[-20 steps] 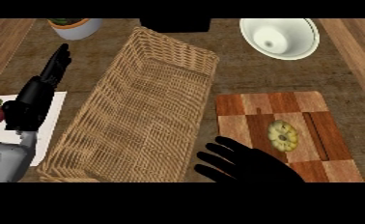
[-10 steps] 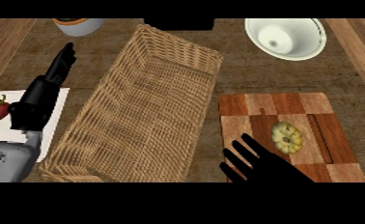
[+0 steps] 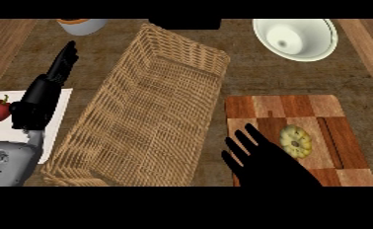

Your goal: Pick the squash from the cutting board and place it in the basket

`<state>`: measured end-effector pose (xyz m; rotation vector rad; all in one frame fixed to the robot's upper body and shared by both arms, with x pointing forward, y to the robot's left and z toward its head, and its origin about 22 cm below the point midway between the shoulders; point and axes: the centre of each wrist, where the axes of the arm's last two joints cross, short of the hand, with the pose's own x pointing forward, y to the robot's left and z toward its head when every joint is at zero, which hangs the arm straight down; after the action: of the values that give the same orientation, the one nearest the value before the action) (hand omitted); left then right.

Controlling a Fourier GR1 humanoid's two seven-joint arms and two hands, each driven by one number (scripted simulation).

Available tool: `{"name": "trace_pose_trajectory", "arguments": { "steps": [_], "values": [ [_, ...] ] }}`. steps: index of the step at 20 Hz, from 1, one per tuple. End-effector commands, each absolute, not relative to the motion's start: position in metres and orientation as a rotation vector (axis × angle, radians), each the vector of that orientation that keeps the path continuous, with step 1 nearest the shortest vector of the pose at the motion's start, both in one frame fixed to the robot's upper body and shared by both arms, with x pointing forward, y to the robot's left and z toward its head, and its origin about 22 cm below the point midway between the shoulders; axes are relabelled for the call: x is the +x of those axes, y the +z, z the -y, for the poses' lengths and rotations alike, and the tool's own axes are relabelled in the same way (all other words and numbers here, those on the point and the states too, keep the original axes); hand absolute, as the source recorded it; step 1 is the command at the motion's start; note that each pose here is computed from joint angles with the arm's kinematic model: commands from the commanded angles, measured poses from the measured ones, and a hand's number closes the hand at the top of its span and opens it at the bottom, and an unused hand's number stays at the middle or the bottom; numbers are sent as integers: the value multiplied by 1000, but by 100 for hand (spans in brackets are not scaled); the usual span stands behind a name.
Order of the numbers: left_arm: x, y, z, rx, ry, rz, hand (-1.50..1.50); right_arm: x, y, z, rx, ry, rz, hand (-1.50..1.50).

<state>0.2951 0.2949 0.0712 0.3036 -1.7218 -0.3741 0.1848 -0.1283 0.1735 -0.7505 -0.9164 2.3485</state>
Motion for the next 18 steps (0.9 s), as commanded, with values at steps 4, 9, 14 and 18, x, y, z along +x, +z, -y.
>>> {"name": "trace_pose_trajectory", "arguments": {
  "steps": [4, 9, 14, 18],
  "values": [
    [283, 80, -298, 308, -376, 1719, 0, 190, 166, 127, -796, 2406, 765, -150],
    [295, 76, -285, 282, -367, 1729, 0, 209, 128, 134, -844, 2419, 630, -150],
    [308, 83, -289, 278, -387, 1728, 0, 221, 105, 148, -866, 2442, 560, -150],
    [286, 76, -289, 288, -372, 1713, 0, 220, 95, 156, -886, 2442, 565, -150]
  ]
}}
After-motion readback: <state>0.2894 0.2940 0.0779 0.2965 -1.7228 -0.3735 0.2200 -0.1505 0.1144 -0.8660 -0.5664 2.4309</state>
